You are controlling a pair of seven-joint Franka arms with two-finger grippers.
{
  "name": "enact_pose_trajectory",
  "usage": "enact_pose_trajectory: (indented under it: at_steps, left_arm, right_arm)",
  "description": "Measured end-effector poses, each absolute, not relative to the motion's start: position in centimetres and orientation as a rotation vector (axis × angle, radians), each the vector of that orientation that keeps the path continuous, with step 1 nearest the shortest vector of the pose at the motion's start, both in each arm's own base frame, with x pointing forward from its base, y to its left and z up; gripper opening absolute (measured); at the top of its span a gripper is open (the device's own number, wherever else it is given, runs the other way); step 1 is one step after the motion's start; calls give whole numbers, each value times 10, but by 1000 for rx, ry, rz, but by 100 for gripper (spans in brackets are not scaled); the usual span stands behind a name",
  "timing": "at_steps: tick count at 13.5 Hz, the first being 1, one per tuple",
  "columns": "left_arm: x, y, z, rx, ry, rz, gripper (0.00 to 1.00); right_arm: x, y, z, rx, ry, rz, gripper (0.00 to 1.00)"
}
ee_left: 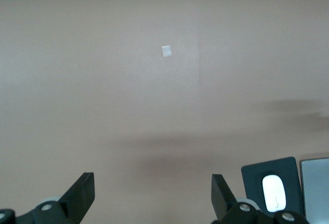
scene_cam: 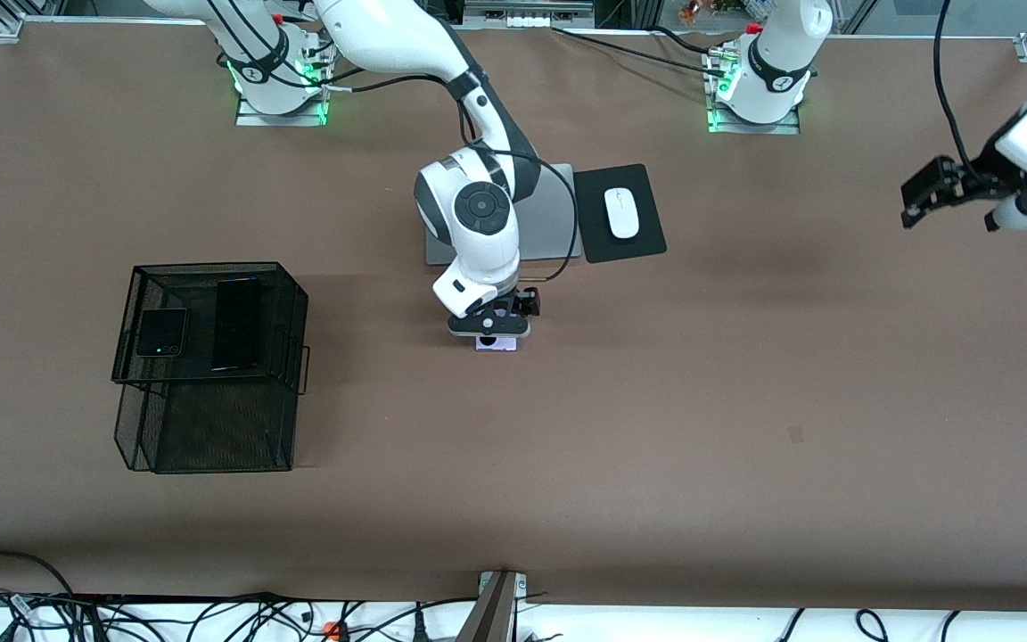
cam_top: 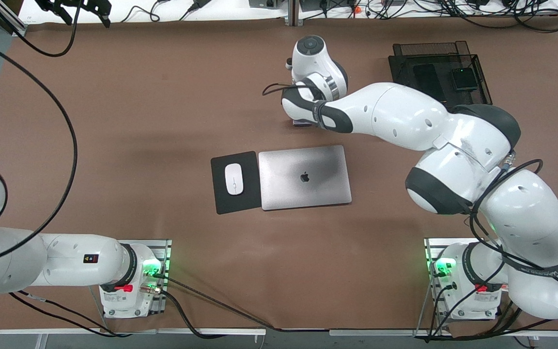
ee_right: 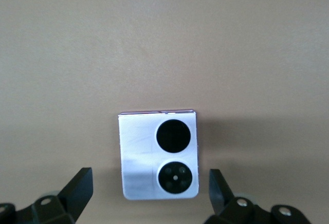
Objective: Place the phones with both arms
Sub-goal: 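Grasp the white phone with the right gripper while the left gripper withdraws, then lift the white phone with the right gripper and carry it to the organizer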
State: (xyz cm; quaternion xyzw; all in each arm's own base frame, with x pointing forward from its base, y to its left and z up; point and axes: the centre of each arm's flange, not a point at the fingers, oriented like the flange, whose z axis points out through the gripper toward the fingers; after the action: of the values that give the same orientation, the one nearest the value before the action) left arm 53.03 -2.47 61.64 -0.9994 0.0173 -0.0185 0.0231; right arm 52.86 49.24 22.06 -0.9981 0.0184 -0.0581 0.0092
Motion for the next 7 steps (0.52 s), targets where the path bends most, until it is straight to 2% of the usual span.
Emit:
enact_pose_trajectory:
  at_steps: [7]
  left_arm:
    - [537, -13, 604, -3095, 20, -18, 100]
  right_arm:
    - [529, 483, 190, -3116, 64, -244, 100]
